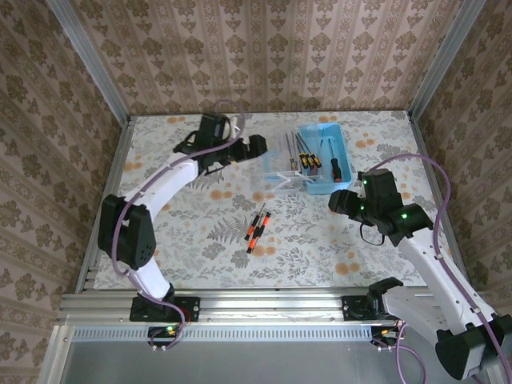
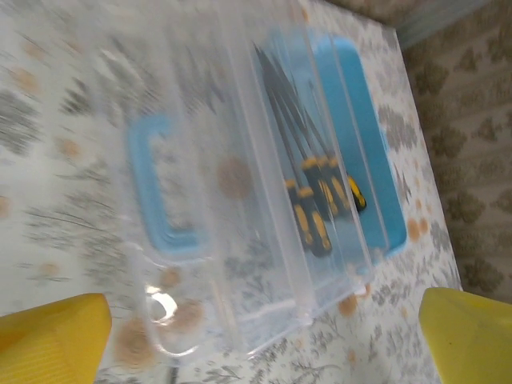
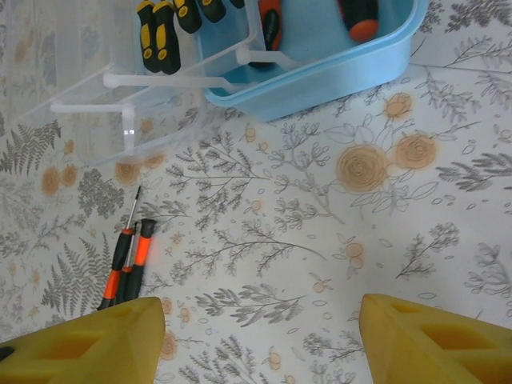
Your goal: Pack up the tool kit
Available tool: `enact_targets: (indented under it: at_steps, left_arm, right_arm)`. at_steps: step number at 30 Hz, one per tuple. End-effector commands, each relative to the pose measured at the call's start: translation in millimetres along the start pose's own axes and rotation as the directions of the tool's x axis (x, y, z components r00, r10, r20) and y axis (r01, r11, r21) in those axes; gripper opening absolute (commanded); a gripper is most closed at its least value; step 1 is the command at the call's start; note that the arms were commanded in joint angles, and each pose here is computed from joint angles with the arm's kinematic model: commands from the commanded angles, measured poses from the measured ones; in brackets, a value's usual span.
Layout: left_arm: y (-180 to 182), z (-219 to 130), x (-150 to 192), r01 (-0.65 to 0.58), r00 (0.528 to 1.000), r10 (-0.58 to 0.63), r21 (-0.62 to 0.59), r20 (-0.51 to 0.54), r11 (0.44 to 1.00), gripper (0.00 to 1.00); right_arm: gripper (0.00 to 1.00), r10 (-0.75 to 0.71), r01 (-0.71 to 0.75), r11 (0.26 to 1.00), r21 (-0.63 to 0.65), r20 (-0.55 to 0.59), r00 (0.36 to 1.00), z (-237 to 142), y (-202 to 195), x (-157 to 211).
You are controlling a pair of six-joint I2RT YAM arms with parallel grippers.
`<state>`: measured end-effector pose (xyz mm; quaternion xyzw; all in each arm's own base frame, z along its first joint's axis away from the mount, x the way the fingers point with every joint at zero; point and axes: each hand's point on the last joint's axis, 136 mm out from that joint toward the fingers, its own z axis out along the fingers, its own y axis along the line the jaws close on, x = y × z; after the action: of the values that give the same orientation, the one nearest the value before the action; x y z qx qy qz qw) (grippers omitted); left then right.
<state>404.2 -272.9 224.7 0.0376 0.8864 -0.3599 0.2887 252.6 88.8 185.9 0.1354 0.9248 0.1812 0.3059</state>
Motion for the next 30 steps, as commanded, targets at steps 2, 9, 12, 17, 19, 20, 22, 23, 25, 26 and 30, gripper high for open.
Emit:
enact_targets:
  at_steps: [2, 9, 12, 17, 19, 20, 22, 23, 25, 26, 30]
  left_arm:
    - [23, -72, -39, -0.002, 0.989, 0.021, -0.130, 0.146, 0.992, 1.00]
    - [93, -162, -69, 0.138, 0.915, -0.005, -0.301, 0.403, 0.943, 1.00]
    - [123, -178, -64, 0.263, 0.865, -0.108, -0.259, 0.490, 0.929, 1.00]
    - [158, -171, -40, 0.448, 0.791, -0.298, -0.174, 0.534, 0.877, 1.00]
    - [156, -172, -41, 0.462, 0.777, -0.330, -0.129, 0.536, 0.877, 1.00]
    - [157, -171, -40, 0.476, 0.768, -0.347, -0.116, 0.538, 0.872, 1.00]
    - [155, -169, -40, 0.471, 0.762, -0.359, -0.082, 0.538, 0.878, 1.00]
    - [156, -167, -39, 0.475, 0.762, -0.364, -0.079, 0.536, 0.877, 1.00]
    - [159, -163, -37, 0.482, 0.766, -0.372, -0.086, 0.524, 0.872, 1.00]
    - [162, -161, -36, 0.488, 0.769, -0.375, -0.096, 0.518, 0.867, 1.00]
    - [165, -149, -30, 0.504, 0.774, -0.404, -0.086, 0.488, 0.860, 1.00]
  right_arm:
    - [0.66, 0.047, -0.048, 0.999, 0.014, 0.075, 0.996, 5, 16, 0]
    - [0.65, 0.100, -0.097, 0.994, -0.054, 0.055, 0.993, 43, 55, 23]
    - [0.65, 0.051, -0.051, 0.998, -0.045, 0.016, 0.999, 57, 76, 31]
    - [0.60, -0.003, 0.003, 1.000, -0.001, -0.032, 0.999, 82, 98, 45]
    - [0.57, -0.007, 0.008, 1.000, 0.019, -0.054, 0.999, 93, 102, 52]
    - [0.55, -0.011, 0.012, 1.000, 0.025, -0.058, 0.998, 96, 105, 54]
    - [0.52, -0.034, 0.040, 0.997, 0.064, -0.091, 0.995, 111, 107, 65]
    - [0.50, -0.050, 0.058, 0.996, 0.071, -0.106, 0.993, 117, 111, 71]
    - [0.39, -0.094, 0.104, 0.992, 0.074, -0.132, 0.987, 126, 120, 81]
    - [0.34, -0.119, 0.131, 0.989, 0.075, -0.150, 0.982, 130, 124, 86]
    - [0.26, -0.160, 0.181, 0.980, 0.087, -0.207, 0.965, 148, 132, 102]
